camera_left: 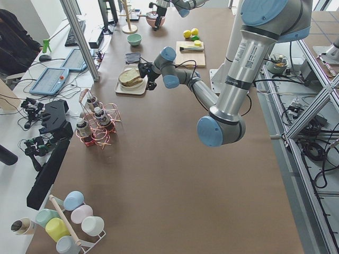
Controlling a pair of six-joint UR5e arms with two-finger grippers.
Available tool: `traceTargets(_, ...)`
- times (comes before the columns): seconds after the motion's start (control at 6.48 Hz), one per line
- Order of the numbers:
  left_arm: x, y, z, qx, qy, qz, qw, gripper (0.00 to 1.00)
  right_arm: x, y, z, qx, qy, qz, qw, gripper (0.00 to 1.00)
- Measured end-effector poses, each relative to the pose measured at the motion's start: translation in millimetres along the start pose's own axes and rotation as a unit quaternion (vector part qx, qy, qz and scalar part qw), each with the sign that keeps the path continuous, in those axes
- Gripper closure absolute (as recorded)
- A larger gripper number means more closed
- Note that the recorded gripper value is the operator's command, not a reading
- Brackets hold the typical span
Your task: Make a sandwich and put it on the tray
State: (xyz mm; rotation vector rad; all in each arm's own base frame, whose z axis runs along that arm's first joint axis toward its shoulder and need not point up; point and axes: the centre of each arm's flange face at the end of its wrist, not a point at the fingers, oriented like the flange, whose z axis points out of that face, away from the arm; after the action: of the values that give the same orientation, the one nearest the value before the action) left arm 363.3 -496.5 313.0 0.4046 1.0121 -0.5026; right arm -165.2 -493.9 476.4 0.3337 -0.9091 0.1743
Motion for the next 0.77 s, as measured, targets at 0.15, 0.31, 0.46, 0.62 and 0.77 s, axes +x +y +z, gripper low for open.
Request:
traceTargets(0.15, -37.4, -24.8, -11.1, 0.001, -0.02, 0.054, 0.9984, 0.03, 55.6, -3.6, -12.4, -0.012, 0.051, -0.042, 0.9978, 0.0)
traceTargets(0.31, -94.5, -74.1, -35.3, -0.018, -0.041, 0.104, 0.9935, 0.03, 108.7, -12.3, -32.9, -0.036, 0.1, -0.088, 0.9904, 0.0)
traceTargets(0.46, -155.1, -124.8, -67.3, -0.042, -0.054, 0.144, 0.9871, 0.03, 147.7, -25.4, -55.9, -0.067, 0.134, -0.127, 0.9804, 0.0)
traceTargets(0.62, -214.7, -171.1, -105.2, -0.076, -0.067, 0.184, 0.9777, 0.03, 177.5, -38.1, -79.6, -0.099, 0.155, -0.153, 0.971, 0.0)
traceTargets(0.77, -262.8, -207.8, -143.5, -0.111, -0.076, 0.214, 0.9675, 0.03, 196.6, -43.2, -96.8, -0.121, 0.151, -0.157, 0.9684, 0.0)
